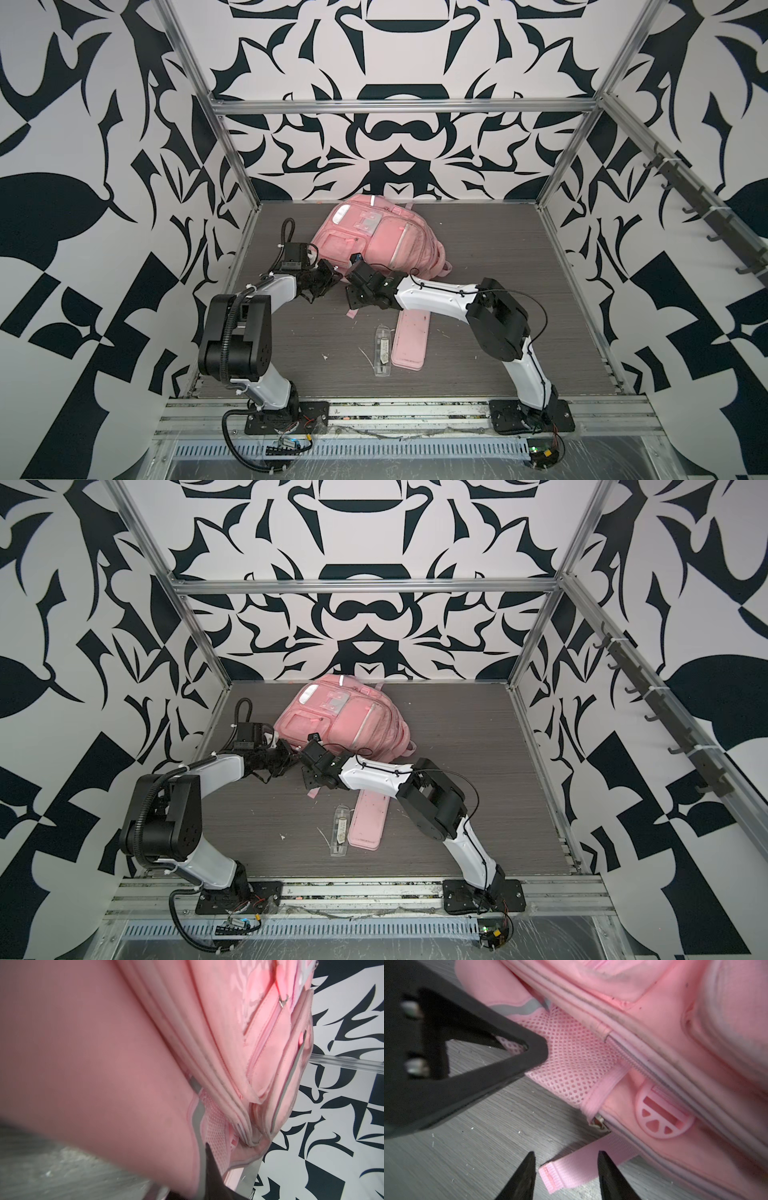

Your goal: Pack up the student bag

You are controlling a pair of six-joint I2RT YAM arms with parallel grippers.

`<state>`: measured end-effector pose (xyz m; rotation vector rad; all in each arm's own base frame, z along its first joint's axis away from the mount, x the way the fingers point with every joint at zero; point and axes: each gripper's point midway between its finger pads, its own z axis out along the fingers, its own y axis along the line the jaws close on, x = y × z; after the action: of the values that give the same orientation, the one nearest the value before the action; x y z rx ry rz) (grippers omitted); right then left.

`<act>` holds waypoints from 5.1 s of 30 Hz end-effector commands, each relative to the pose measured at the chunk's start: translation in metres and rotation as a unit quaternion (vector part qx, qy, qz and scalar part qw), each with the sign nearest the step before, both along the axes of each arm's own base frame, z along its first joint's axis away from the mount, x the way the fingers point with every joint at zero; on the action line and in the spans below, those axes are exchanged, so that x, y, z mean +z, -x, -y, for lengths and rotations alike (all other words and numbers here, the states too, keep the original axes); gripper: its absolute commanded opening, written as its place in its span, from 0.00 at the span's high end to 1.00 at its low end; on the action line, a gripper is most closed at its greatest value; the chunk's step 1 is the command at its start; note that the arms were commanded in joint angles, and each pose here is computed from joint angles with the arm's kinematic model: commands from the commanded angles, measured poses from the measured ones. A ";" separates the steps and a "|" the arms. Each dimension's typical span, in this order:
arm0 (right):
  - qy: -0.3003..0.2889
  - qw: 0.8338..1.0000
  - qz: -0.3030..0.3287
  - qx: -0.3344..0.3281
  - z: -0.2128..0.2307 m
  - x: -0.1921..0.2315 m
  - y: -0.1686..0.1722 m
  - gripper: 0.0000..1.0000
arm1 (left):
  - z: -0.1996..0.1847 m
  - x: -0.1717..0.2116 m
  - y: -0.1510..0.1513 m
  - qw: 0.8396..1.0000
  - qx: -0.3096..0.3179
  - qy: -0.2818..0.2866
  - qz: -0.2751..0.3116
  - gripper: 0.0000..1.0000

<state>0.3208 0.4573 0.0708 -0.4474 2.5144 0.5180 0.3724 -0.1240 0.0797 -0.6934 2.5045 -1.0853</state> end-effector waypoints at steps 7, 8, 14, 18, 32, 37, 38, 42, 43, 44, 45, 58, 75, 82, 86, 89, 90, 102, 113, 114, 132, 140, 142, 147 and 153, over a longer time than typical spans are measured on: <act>0.007 0.999 0.024 -0.032 0.007 0.025 -0.022 0.50 | 0.013 0.042 0.000 0.998 -0.039 0.014 0.047 0.90; 0.012 0.999 0.030 -0.038 0.009 0.025 -0.025 0.50 | 0.014 0.041 0.001 0.998 -0.040 0.013 0.046 0.90; 0.025 0.997 0.049 -0.046 0.009 0.034 -0.036 0.54 | 0.017 0.040 0.006 0.998 -0.045 0.011 0.042 0.90; 0.042 0.996 0.056 -0.047 0.010 0.036 -0.040 0.57 | 0.018 0.040 0.008 0.998 -0.047 0.009 0.042 0.90; 0.066 0.993 0.075 -0.056 0.022 0.036 -0.042 0.63 | 0.016 0.044 0.011 0.998 -0.048 0.000 0.043 0.89; 0.065 0.992 0.090 -0.056 0.024 0.041 -0.044 0.69 | 0.016 0.042 0.011 0.998 -0.047 0.001 0.038 0.89; 0.065 0.992 0.092 -0.055 0.024 0.041 -0.044 0.70 | 0.016 0.042 0.011 0.998 -0.047 0.001 0.038 0.89; 0.068 0.991 0.097 -0.056 0.026 0.041 -0.045 0.78 | 0.016 0.042 0.012 0.998 -0.048 -0.001 0.036 0.89; 0.069 0.991 0.098 -0.056 0.026 0.040 -0.045 0.80 | 0.016 0.041 0.012 0.998 -0.048 -0.001 0.036 0.89; 0.070 0.991 0.098 -0.055 0.027 0.040 -0.045 0.82 | 0.016 0.041 0.011 0.998 -0.049 -0.001 0.036 0.89; 0.073 0.991 0.100 -0.055 0.028 0.040 -0.045 0.85 | 0.016 0.041 0.011 0.998 -0.048 0.000 0.036 0.89; 0.063 0.994 0.081 -0.024 0.027 0.039 -0.029 1.00 | 0.009 0.036 -0.003 0.999 -0.039 -0.013 0.030 0.88; 0.047 0.999 -0.001 0.013 0.076 0.014 0.019 1.00 | -0.021 0.023 -0.021 0.999 0.025 -0.024 0.015 0.89; 0.060 0.997 -0.013 -0.037 0.146 0.009 0.014 1.00 | -0.038 0.023 -0.018 0.998 0.047 -0.027 0.017 0.90; 0.052 0.995 -0.023 -0.080 0.189 0.006 0.007 1.00 | -0.038 0.022 -0.018 0.998 0.048 -0.024 0.017 0.90; 0.053 0.993 -0.026 -0.106 0.216 0.004 0.002 1.00 | -0.037 0.021 -0.019 0.999 0.048 -0.020 0.015 0.90; 0.054 0.992 -0.026 -0.112 0.221 0.004 0.001 1.00 | -0.037 0.019 -0.019 0.999 0.048 -0.020 0.014 0.90; 0.044 0.995 -0.023 -0.086 0.198 0.014 -0.002 1.00 | -0.007 0.006 -0.047 0.999 0.019 -0.025 0.003 0.74; 0.030 0.999 0.007 -0.031 0.137 0.045 -0.013 1.00 | 0.015 0.012 -0.094 1.000 0.000 -0.026 0.005 0.56; 0.029 0.999 0.008 -0.028 0.132 0.046 -0.013 1.00 | 0.014 0.017 -0.092 0.999 0.000 -0.031 0.011 0.52; 0.017 0.998 -0.002 0.063 0.046 0.038 0.017 1.00 | 0.037 -0.005 0.042 0.998 -0.048 -0.047 -0.017 0.39; 0.014 0.996 -0.007 0.091 0.016 0.036 0.032 1.00 | 0.049 -0.009 0.028 0.997 -0.058 -0.038 -0.020 0.41; 0.016 0.996 -0.009 0.091 0.015 0.033 0.036 1.00 | 0.053 -0.002 0.028 0.998 -0.061 -0.032 -0.012 0.44; 0.019 0.996 -0.008 0.087 0.018 0.031 0.036 1.00 | 0.049 0.023 0.037 0.997 -0.061 -0.035 0.013 0.48; 0.012 0.996 -0.010 0.091 0.015 0.031 0.036 1.00 | 0.042 0.031 0.042 0.997 -0.057 -0.052 0.024 0.49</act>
<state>0.2908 0.4225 0.0722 -0.6636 2.5771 0.4542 0.3336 -0.1684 0.1184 -0.4819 2.5260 -1.0247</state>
